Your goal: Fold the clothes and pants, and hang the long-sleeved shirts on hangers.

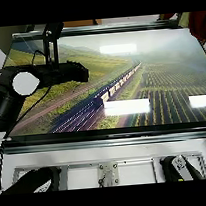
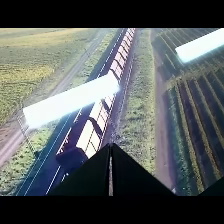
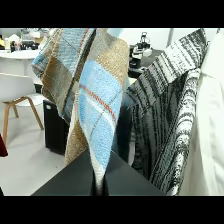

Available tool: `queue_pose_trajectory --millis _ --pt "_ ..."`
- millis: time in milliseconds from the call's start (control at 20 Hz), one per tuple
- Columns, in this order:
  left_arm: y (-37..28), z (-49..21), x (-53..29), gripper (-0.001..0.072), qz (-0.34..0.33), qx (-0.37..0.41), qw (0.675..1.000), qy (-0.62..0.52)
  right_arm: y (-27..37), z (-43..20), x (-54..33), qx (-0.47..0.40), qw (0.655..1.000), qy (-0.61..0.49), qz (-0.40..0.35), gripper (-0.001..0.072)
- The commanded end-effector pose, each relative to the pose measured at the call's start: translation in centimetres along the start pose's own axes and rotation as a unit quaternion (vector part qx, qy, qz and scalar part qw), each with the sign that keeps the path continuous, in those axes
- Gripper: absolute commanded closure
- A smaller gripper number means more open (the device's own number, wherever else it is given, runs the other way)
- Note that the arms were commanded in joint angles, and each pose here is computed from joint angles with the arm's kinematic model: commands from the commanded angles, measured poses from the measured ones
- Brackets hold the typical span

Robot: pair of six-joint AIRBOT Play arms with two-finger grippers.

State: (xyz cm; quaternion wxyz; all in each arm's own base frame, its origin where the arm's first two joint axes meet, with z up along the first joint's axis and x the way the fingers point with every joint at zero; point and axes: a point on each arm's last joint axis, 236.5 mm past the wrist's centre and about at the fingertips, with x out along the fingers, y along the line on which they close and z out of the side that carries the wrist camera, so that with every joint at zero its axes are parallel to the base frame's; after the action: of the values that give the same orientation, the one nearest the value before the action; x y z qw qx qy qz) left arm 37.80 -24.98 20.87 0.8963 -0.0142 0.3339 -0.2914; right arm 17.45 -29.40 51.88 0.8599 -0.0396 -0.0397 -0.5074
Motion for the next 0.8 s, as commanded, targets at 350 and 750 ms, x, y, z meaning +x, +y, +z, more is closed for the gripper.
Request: queue_pose_trajectory --millis 350,750 --pt "0.0 0.0 0.0 0.0693 0.0 0.0 1.0 0.0 -0.4 2.0 -2.0 0.0 1.0 -0.027 -0.004 0.0697" --pt "0.0 0.0 0.0 0.0693 0.0 -0.001 1.0 0.0 -0.8 4.0 -4.9 0.003 0.998 -0.055 -0.005 0.0697"
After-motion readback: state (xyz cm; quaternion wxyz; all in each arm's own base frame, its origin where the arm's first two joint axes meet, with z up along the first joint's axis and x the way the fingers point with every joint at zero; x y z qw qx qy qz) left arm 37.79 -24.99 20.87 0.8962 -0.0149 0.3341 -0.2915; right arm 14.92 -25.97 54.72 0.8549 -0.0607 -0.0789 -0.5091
